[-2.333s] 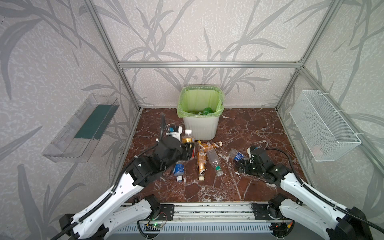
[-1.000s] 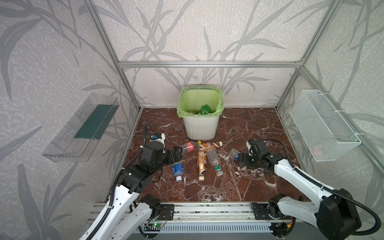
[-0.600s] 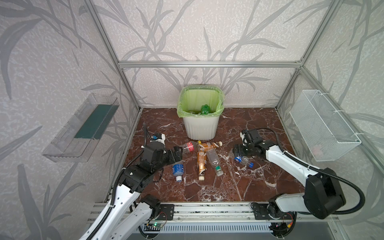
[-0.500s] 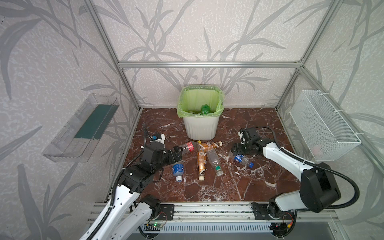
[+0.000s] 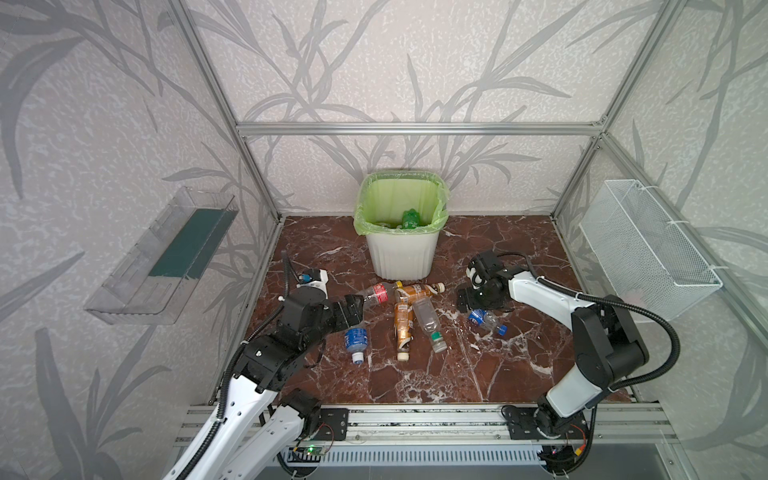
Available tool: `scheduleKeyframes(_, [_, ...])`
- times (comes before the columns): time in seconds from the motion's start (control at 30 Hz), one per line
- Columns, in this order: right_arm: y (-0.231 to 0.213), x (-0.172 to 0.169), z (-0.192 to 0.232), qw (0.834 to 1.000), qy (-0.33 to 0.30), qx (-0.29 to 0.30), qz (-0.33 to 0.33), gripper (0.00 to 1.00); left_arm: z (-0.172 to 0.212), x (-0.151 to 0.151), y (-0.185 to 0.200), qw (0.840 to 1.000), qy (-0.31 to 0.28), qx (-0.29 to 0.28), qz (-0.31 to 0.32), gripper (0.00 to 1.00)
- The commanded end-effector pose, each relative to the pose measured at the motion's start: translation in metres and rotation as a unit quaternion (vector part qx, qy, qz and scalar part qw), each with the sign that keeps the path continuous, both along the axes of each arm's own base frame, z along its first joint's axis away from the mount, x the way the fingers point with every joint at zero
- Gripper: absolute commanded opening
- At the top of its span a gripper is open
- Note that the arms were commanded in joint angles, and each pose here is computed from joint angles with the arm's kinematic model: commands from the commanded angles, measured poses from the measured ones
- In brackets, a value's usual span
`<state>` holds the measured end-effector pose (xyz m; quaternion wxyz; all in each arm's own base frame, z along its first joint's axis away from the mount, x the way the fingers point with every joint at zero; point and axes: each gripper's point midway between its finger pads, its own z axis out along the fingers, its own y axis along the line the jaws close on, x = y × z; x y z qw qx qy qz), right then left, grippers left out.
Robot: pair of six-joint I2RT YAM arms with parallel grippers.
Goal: Throw the plastic bottles in the bin
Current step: 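Return the left gripper to the pile while the right lowers onto the water bottle, then close the right gripper on the blue-labelled water bottle and lift it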
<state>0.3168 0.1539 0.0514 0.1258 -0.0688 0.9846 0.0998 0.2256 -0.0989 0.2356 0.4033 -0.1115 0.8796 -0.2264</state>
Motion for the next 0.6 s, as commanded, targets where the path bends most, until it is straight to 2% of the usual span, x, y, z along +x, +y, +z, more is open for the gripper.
scheduleKeyframes(0.0, [-0.005, -0.018, -0.004, 1.000, 0.025, -0.003, 0.004, 0.92, -0.006, 0.000, 0.003, 1.000, 0.005, 0.002, 0.009, 0.95])
scheduleKeyframes(0.43, [0.004, -0.067, 0.000, 0.999, 0.040, 0.014, -0.002, 0.81, -0.015, 0.004, -0.002, 1.000, 0.014, 0.000, 0.003, 0.95])
scheduleKeyframes(0.5, [0.003, -0.070, 0.001, 0.999, 0.039, 0.013, -0.003, 0.83, -0.015, 0.004, -0.002, 1.000, 0.013, -0.001, 0.004, 0.95])
scheduleKeyframes(0.57, [0.001, -0.073, 0.000, 0.999, 0.042, 0.008, -0.004, 0.90, -0.016, 0.004, -0.002, 1.000, 0.015, -0.001, 0.003, 0.95])
